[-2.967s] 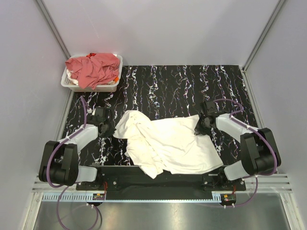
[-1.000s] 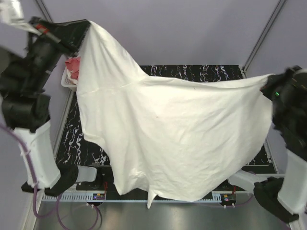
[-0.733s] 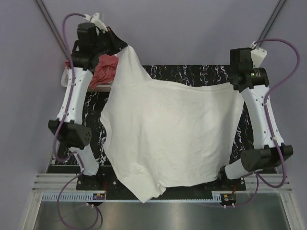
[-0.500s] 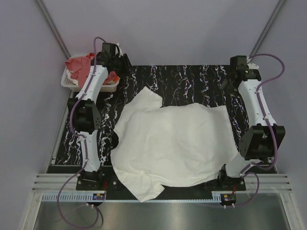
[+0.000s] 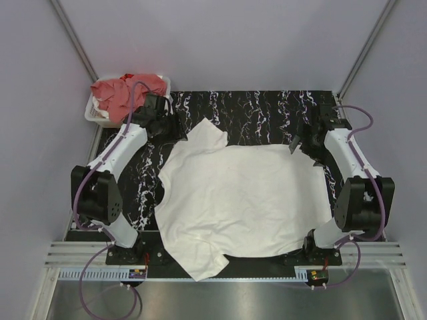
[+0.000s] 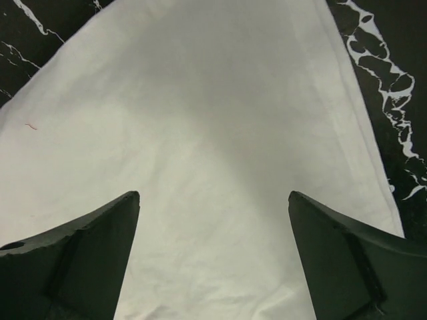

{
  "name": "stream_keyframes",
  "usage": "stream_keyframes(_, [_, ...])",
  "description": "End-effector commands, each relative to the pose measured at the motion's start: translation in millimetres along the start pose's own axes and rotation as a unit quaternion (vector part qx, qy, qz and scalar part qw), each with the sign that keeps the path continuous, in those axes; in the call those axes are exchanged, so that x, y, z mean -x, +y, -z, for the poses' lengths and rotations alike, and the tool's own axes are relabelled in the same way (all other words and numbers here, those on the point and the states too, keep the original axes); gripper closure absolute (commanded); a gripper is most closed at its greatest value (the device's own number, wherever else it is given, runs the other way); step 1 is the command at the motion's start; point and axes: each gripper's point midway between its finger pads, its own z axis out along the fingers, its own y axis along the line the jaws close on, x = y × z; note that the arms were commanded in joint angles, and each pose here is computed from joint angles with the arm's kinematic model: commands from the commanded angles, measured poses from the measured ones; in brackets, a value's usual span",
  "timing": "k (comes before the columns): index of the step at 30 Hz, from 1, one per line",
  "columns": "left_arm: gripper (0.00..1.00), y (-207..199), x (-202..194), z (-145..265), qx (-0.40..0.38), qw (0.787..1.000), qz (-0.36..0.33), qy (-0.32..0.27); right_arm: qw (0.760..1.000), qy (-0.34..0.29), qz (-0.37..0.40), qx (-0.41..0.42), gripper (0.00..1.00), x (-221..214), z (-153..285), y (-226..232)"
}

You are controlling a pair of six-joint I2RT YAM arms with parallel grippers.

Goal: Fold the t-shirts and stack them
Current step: Flatten the tshirt out

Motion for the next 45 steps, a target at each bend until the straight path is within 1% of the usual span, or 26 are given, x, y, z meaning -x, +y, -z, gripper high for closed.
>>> stream_keyframes(1, [0.49,20,-16,-32,0.030,1.000,0.002,0.006,0.999,0.025,0.001,0.039,0.00,-3,-20,21])
stream_keyframes(4, [0.51,23,-29,-54,0.038,0.999,0.003,0.030,0.999,0.042,-0.008,0.022,0.00,0,-40,16])
stream_keyframes(8, [0.52,26,-33,-82,0.052,0.997,0.003,0.051,0.998,0.069,-0.001,0.004,0.00,1,-69,16])
stream_keyframes(11, [0.52,33,-32,-104,0.066,0.996,0.004,0.062,0.997,0.084,-0.003,-0.001,0.01,5,-88,17])
stream_keyframes(12, [0.52,32,-25,-108,0.068,0.996,0.004,0.058,0.996,0.087,-0.004,0.000,0.01,6,-93,18])
stream_keyframes(14, [0.53,41,-30,-124,0.086,0.994,0.006,0.074,0.995,0.098,-0.005,-0.003,0.01,10,-108,19])
stream_keyframes(18, [0.53,46,-18,-150,0.104,0.991,0.006,0.080,0.994,0.105,-0.016,-0.006,0.02,23,-129,18])
stream_keyframes(19, [0.53,47,-18,-153,0.109,0.990,0.007,0.085,0.995,0.101,-0.023,0.009,0.02,32,-130,25])
stream_keyframes(20, [0.53,47,-14,-158,0.111,0.990,0.006,0.084,0.993,0.111,-0.027,0.009,0.02,32,-140,24])
stream_keyframes(21, [0.53,41,2,-161,0.106,0.992,0.003,0.069,0.993,0.111,-0.033,0.012,0.03,36,-143,26])
stream_keyframes(22, [0.53,49,-6,-173,0.119,0.989,0.003,0.088,0.992,0.113,-0.042,0.020,0.03,44,-151,30])
stream_keyframes(24, [0.53,48,10,-189,0.122,0.989,0.004,0.083,0.992,0.113,-0.046,0.030,0.03,52,-158,36])
stream_keyframes(26, [0.53,51,19,-194,0.128,0.988,0.011,0.084,0.992,0.107,-0.048,0.043,0.03,69,-166,45])
stream_keyframes(27, [0.52,48,34,-201,0.123,0.990,0.012,0.069,0.992,0.111,-0.049,0.041,0.03,72,-168,45])
stream_keyframes(28, [0.52,51,41,-202,0.123,0.990,0.021,0.067,0.993,0.092,-0.054,0.053,0.03,94,-164,51])
stream_keyframes(29, [0.52,51,48,-205,0.117,0.991,0.028,0.061,0.992,0.103,-0.059,0.052,0.03,93,-177,50])
stream_keyframes(33, [0.51,50,100,-217,0.078,0.995,0.056,0.006,0.987,0.103,-0.082,0.089,0.02,120,-184,65])
stream_keyframes(34, [0.51,53,115,-217,0.068,0.995,0.066,-0.017,0.987,0.088,-0.080,0.105,0.02,135,-184,74])
stream_keyframes(36, [0.50,49,140,-209,0.053,0.995,0.071,-0.054,0.986,0.080,-0.075,0.130,0.00,146,-178,84])
stream_keyframes(38, [0.47,39,169,-194,0.024,0.992,0.076,-0.097,0.982,0.063,-0.069,0.164,0.00,163,-159,98])
stream_keyframes(39, [0.46,23,187,-171,0.002,0.990,0.071,-0.120,0.981,0.059,-0.069,0.169,0.00,166,-150,100])
stream_keyframes(41, [0.43,-5,203,-141,-0.030,0.987,0.052,-0.147,0.981,0.036,-0.065,0.178,0.00,176,-117,101])
stream_keyframes(42, [0.42,-23,212,-112,-0.045,0.985,0.040,-0.164,0.982,0.027,-0.062,0.176,0.00,178,-106,99])
stream_keyframes(43, [0.40,-40,210,-98,-0.052,0.984,0.019,-0.169,0.982,0.014,-0.059,0.179,0.01,180,-82,97])
stream_keyframes(44, [0.39,-43,200,-94,-0.049,0.986,0.013,-0.161,0.982,0.009,-0.057,0.179,0.00,179,-70,95])
stream_keyframes(45, [0.38,-60,205,-60,-0.060,0.982,0.001,-0.180,0.983,0.000,-0.053,0.176,0.00,178,-58,92])
